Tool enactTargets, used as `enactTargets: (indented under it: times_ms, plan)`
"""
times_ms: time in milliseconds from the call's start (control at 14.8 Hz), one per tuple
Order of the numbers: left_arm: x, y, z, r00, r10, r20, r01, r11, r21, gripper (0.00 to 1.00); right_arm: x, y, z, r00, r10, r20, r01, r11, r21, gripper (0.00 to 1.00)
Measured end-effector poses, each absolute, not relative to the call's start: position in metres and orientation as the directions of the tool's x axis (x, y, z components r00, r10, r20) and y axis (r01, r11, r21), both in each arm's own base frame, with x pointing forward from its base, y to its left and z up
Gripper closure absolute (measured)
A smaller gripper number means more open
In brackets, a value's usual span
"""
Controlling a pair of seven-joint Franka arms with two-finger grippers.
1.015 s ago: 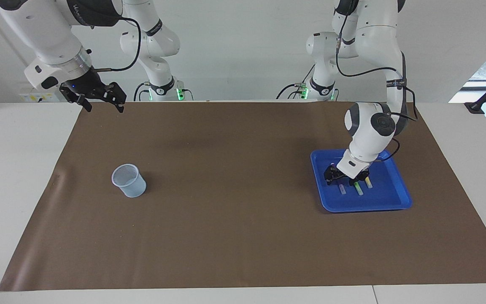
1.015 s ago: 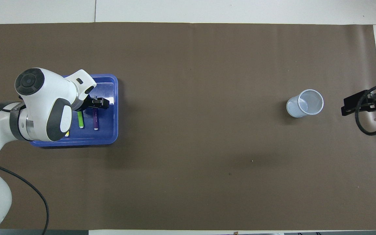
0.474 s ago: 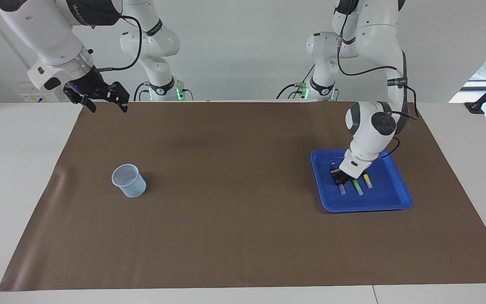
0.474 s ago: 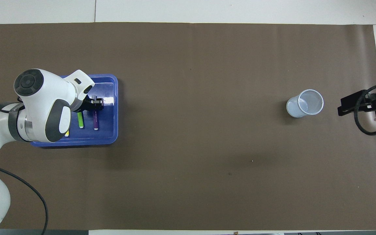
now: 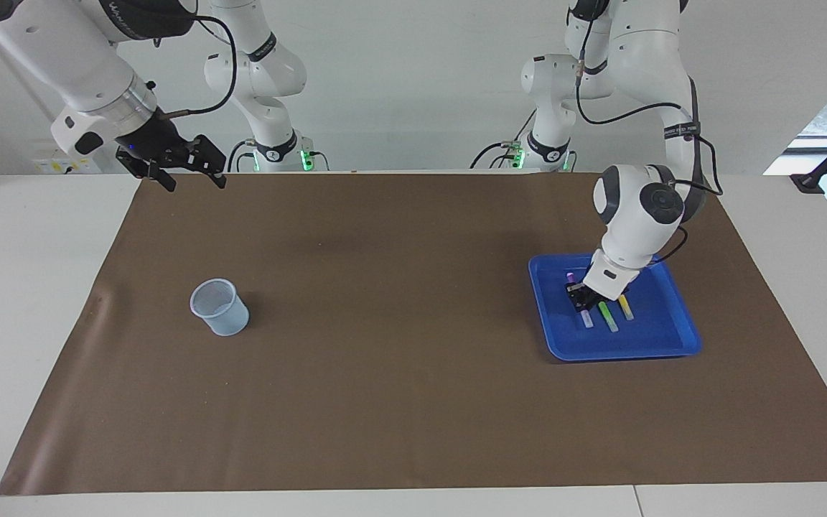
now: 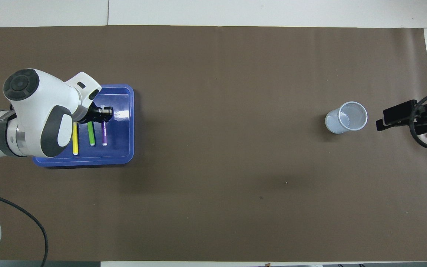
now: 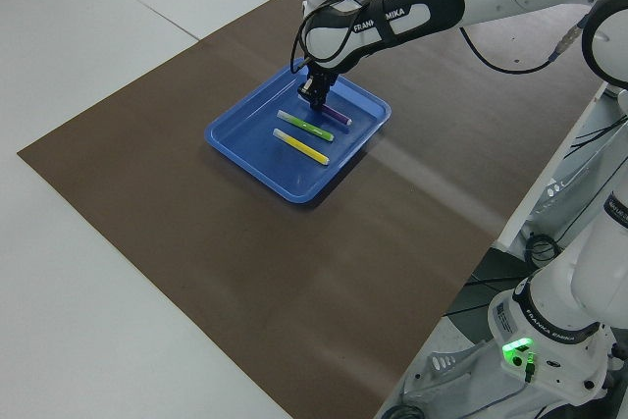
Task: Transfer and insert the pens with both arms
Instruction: 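Lower the left gripper and grasp the purple pen, then lift the purple pen with the left gripper while the right gripper approaches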
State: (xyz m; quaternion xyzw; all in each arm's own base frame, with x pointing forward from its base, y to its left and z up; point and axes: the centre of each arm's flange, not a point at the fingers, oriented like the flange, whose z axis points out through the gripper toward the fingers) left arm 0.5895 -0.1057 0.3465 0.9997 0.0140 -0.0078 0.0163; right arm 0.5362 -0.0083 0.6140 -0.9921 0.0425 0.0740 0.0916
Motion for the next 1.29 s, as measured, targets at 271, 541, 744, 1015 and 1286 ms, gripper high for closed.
enactTargets:
  times_ms: [271, 541, 744, 1015, 1286]
  plan:
    - [0.601, -0.120, 0.406, 0.990, 0.135, -0.040, 0.136, -0.990, 0.034, 0.83, 0.531, 0.004, 0.605, 0.982, -0.054, -0.184, -0.103, -0.957, -0.270, 0.00]
    - [0.601, -0.191, 0.460, 0.930, 0.364, -0.054, 0.368, -0.918, 0.144, 0.83, 0.518, 0.001, 0.587, 0.972, -0.081, -0.218, -0.170, -0.889, -0.426, 0.00]
    - [0.581, -0.263, 0.476, 0.850, 0.516, -0.104, 0.527, -0.832, 0.174, 0.83, 0.511, 0.001, 0.578, 0.971, -0.112, -0.213, -0.209, -0.833, -0.512, 0.00]
    - [0.553, -0.348, 0.485, 0.672, 0.715, -0.192, 0.738, -0.626, 0.252, 0.83, 0.501, 0.014, 0.560, 0.963, -0.169, -0.210, -0.267, -0.714, -0.647, 0.00]
    - [0.532, -0.400, 0.492, 0.473, 0.839, -0.269, 0.870, -0.398, 0.290, 0.83, 0.486, 0.031, 0.525, 0.950, -0.206, -0.235, -0.312, -0.614, -0.725, 0.00]
